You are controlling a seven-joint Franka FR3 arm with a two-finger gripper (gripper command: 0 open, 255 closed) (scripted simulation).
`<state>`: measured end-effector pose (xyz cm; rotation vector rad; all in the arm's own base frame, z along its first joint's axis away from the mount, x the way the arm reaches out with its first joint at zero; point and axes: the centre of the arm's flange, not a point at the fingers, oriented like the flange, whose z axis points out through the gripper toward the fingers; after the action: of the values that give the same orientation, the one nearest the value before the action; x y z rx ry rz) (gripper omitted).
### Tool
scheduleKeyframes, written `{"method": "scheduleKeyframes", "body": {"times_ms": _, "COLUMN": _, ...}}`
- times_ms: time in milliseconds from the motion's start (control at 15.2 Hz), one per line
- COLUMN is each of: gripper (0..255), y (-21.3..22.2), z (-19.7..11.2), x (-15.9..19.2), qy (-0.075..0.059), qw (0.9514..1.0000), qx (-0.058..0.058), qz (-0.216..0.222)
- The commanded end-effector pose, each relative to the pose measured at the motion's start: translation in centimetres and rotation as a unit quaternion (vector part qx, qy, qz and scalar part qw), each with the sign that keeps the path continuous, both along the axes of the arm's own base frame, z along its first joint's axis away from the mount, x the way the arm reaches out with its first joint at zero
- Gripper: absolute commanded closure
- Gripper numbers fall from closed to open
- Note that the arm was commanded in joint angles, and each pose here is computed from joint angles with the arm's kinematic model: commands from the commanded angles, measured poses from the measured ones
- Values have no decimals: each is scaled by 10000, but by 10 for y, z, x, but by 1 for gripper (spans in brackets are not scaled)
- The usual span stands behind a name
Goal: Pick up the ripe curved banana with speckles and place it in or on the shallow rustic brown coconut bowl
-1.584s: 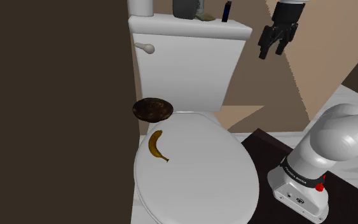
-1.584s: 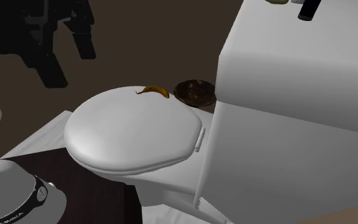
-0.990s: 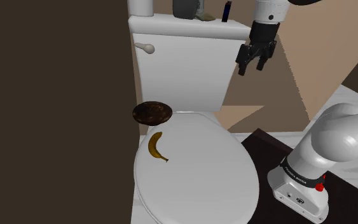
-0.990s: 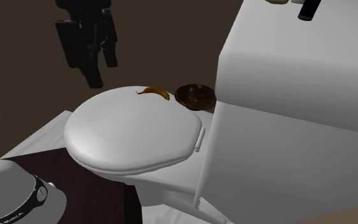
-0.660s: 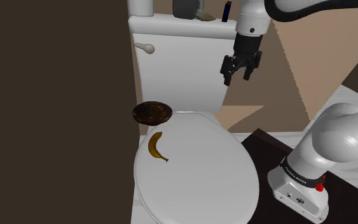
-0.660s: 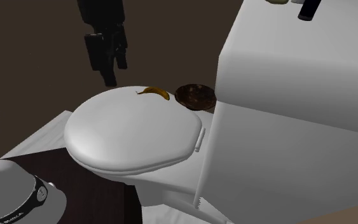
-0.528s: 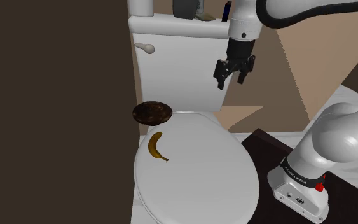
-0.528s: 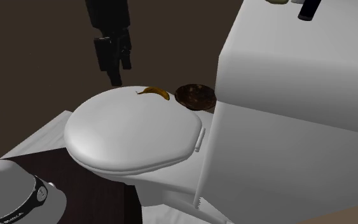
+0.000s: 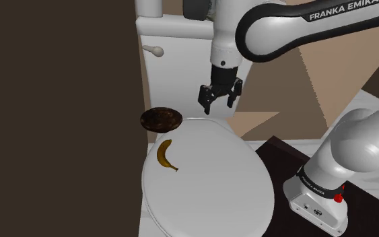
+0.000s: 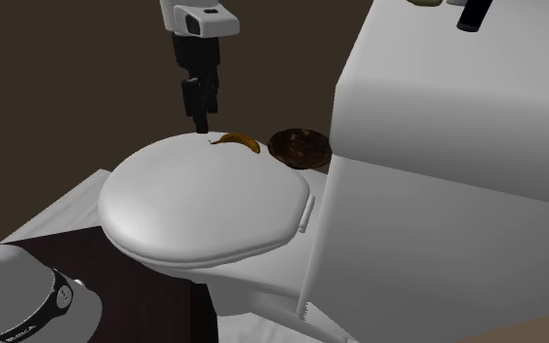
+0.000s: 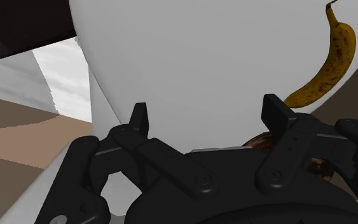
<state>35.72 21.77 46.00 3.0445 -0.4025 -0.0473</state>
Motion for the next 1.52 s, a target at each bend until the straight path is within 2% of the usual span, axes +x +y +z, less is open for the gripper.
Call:
{"method": "scheduleKeyframes", "body": {"times_ms": 0, "gripper": 0, "y": 20, "z": -14, "x": 6, "qy": 3, "qw": 10000, "qx": 8, "qz": -43}}
{"method": "scheduleKeyframes", "body": {"times_ms": 1056, "gripper": 0, "y": 187, "z": -129, "x": 66, "qy": 41, "qw": 9995, "qx": 14, "qz": -318}}
{"method": "scheduleKeyframes", "body": {"times_ms": 1452, "gripper": 0, "y": 193, "z": -160, "x": 67, "qy": 43, "qw": 9994, "qx": 14, "qz": -330}}
